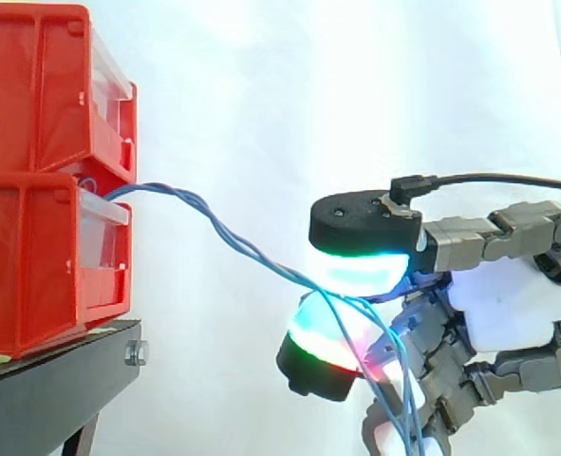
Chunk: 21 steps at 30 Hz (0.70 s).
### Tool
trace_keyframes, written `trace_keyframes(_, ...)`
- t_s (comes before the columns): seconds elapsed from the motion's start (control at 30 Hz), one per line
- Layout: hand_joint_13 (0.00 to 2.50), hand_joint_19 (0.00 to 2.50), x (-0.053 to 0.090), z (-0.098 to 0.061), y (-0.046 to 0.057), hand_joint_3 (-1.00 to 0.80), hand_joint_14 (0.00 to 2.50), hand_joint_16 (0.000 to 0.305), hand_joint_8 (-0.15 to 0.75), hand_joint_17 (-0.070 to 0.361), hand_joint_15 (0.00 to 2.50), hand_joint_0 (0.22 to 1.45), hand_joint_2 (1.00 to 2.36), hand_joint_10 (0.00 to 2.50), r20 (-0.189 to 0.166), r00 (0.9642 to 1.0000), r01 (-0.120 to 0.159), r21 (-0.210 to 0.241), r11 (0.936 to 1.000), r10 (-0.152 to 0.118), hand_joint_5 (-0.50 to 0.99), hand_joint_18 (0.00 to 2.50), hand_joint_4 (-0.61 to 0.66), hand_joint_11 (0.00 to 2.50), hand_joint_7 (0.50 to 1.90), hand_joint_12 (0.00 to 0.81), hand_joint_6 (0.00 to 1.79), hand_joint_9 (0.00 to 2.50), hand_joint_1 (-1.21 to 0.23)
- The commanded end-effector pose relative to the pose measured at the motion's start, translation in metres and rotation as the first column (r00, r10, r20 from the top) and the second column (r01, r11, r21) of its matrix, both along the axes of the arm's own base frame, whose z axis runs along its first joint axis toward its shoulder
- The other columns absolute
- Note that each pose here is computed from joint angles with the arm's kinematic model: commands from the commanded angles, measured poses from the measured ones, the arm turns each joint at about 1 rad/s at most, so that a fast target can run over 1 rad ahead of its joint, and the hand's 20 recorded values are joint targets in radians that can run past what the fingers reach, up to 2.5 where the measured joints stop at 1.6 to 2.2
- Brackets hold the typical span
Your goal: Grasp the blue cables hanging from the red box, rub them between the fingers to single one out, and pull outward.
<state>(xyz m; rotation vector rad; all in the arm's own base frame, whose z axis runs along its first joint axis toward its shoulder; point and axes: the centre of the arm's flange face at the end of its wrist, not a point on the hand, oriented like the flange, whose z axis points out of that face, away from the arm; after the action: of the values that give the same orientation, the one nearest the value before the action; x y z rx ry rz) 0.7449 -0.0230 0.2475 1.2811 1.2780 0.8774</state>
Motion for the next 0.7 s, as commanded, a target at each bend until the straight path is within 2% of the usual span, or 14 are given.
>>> trace_keyframes(0.0, 0.93, 0.58, 0.0001, 0.0009, 0.0, -0.04, 0.02, 0.058, 0.29, 0.131, 0.58, 0.59, 1.0, 0.02, 0.002, 1.0, 0.0, 0.001, 1.0, 0.0, -0.14, 0.89, 0.1, 0.71, 1.02, 0.383, 0.89, 1.13, -0.73)
trace_keyframes(0.1, 0.91, 0.62, -0.0001, 0.0008, 0.0, -0.18, 0.02, 0.051, 0.267, 0.115, 0.61, 0.59, 1.01, 0.02, 0.0, 1.0, 0.0, 0.001, 1.0, 0.0, -0.14, 0.83, 0.1, 0.73, 1.02, 0.352, 0.89, 1.14, -0.74)
trace_keyframes(0.2, 0.9, 0.66, -0.0001, 0.0008, 0.0, -0.31, 0.03, 0.044, 0.231, 0.098, 0.63, 0.58, 1.01, 0.02, 0.0, 1.0, 0.0, 0.001, 1.0, 0.0, -0.14, 0.78, 0.08, 0.73, 1.07, 0.306, 0.88, 1.14, -0.62)
trace_keyframes(0.23, 0.9, 0.67, 0.0001, -0.0003, 0.0, -0.36, 0.03, 0.043, 0.229, 0.098, 0.61, 0.57, 1.01, 0.02, -0.001, 1.0, 0.0, 0.001, 1.0, 0.0, -0.13, 0.79, 0.08, 0.73, 1.09, 0.301, 0.87, 1.17, -0.53)
trace_keyframes(0.37, 0.92, 0.65, 0.0001, -0.0003, 0.0, -0.47, 0.02, 0.045, 0.238, 0.101, 0.61, 0.54, 1.0, 0.02, -0.001, 1.0, 0.0, 0.001, 1.0, 0.0, -0.12, 0.8, 0.08, 0.71, 1.09, 0.311, 0.86, 1.19, -0.45)
trace_keyframes(0.53, 0.94, 0.62, 0.0001, -0.0003, 0.0, -0.5, 0.02, 0.05, 0.254, 0.113, 0.62, 0.47, 1.0, 0.02, -0.001, 1.0, 0.0, 0.001, 1.0, 0.0, -0.12, 0.85, 0.11, 0.72, 1.08, 0.339, 0.86, 1.18, -0.68)
trace_keyframes(0.67, 0.92, 0.63, 0.0002, -0.0002, 0.0, -0.5, 0.02, 0.047, 0.235, 0.106, 0.63, 0.5, 1.0, 0.02, 0.0, 1.0, 0.0, 0.001, 1.0, 0.0, -0.13, 0.83, 0.11, 0.74, 1.07, 0.328, 0.87, 1.14, -0.81)
